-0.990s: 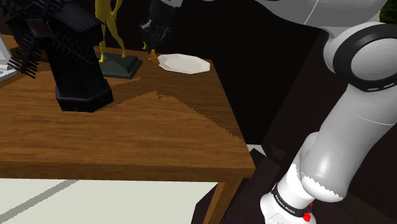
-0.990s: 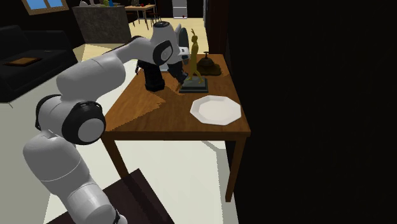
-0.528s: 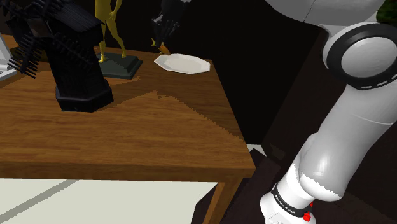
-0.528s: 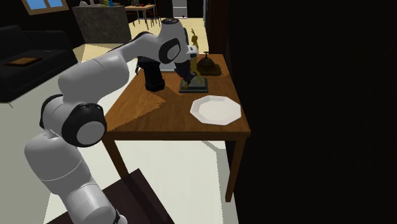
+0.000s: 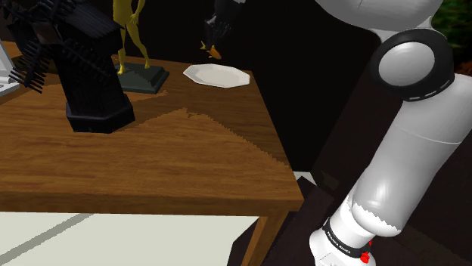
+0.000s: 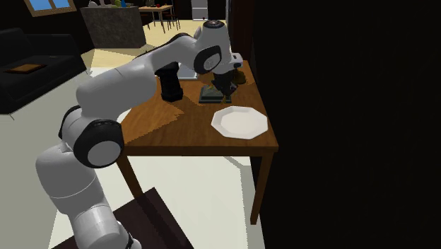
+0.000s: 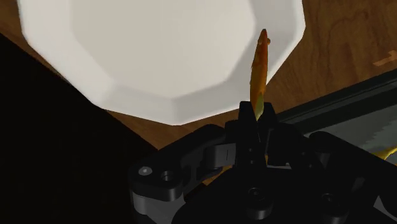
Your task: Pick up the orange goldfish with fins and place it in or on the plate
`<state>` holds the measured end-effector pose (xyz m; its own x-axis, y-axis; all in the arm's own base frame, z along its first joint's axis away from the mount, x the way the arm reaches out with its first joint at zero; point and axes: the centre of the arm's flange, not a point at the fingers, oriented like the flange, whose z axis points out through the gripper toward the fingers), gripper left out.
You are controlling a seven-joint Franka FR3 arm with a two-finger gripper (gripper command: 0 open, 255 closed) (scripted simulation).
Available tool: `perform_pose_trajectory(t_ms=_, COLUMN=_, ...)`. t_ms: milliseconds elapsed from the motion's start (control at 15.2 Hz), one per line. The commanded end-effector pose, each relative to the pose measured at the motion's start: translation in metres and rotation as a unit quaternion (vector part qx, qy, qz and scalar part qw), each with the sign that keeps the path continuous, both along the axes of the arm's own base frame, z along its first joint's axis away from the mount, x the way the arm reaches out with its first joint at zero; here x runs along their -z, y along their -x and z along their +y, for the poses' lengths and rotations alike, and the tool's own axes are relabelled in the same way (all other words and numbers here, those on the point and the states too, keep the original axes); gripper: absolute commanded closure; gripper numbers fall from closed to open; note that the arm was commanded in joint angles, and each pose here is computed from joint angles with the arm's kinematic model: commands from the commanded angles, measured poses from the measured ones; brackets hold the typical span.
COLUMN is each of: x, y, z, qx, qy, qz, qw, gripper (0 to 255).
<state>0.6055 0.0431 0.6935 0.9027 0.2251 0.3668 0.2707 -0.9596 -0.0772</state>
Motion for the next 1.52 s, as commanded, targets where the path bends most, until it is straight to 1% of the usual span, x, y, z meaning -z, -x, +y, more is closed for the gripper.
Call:
perform_pose_trajectory(t_ms=0, x=-0.004, y=-0.006, z=-0.025, qx=-0.001, qy=0.000, qz=0.000, qw=1.0000, gripper=255)
perform_pose_trajectory(t_ms=264, x=-0.009, y=-0.021, z=-0.077, qx=-0.001, qy=0.000, qz=0.000, qw=1.0000, gripper=255)
perform_pose_trajectory(t_ms=1254, x=0.071, y=-0.021, z=-0.077, qx=-0.001, qy=0.000, qz=0.000, qw=1.0000, gripper=255)
perform_pose_trajectory(t_ms=1320, x=0.080, y=-0.021, z=-0.077, qx=-0.001, qy=0.000, qz=0.000, qw=1.0000, gripper=255)
perform_pose_trajectory(t_ms=1452, x=0.080, y=-0.021, z=-0.077, qx=-0.001, qy=0.000, qz=0.000, qw=1.0000, gripper=255)
